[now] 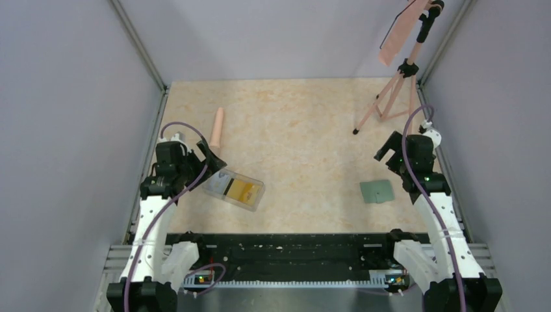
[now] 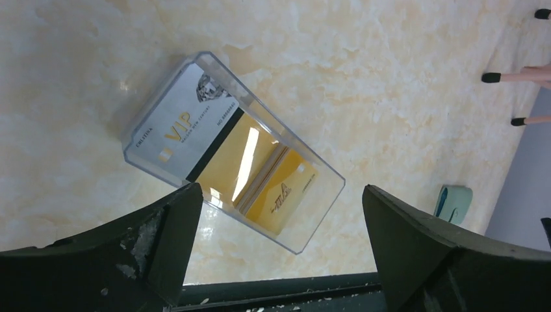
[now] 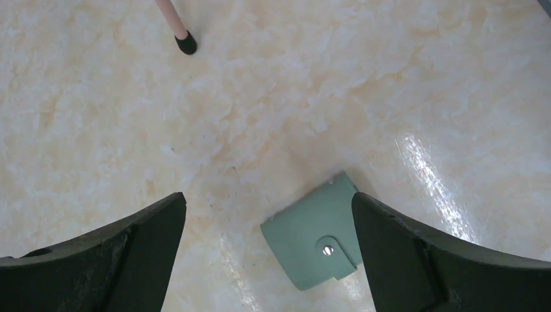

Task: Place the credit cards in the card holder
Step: Move the card holder to the center of the board.

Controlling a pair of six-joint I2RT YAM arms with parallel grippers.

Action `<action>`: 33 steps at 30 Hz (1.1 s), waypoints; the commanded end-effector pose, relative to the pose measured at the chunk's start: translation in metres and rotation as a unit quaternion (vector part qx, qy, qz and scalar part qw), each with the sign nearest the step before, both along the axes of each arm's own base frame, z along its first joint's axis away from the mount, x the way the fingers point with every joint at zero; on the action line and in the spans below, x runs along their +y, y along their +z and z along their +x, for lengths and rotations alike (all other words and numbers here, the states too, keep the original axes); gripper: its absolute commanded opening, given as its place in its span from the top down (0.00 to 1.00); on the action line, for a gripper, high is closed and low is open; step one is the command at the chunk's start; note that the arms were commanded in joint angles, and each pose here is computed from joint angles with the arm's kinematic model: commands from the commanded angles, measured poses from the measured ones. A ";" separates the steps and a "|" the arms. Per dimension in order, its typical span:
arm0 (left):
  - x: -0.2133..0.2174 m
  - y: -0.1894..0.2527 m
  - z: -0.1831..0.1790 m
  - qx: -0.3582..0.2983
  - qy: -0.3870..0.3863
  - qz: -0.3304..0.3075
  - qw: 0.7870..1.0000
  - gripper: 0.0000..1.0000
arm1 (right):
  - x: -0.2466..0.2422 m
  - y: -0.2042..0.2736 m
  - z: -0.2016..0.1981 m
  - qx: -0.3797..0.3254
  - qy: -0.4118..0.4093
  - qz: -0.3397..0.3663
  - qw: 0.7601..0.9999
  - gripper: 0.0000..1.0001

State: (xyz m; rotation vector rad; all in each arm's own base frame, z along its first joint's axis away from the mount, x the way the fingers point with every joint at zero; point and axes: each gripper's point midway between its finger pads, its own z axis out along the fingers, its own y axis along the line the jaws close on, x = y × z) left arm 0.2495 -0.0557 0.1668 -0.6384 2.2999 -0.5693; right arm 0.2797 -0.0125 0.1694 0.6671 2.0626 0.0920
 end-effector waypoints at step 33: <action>-0.229 0.012 -0.014 0.036 -0.325 -0.153 0.933 0.01 | 0.025 -0.105 -0.104 0.276 -0.083 0.175 0.941 0.09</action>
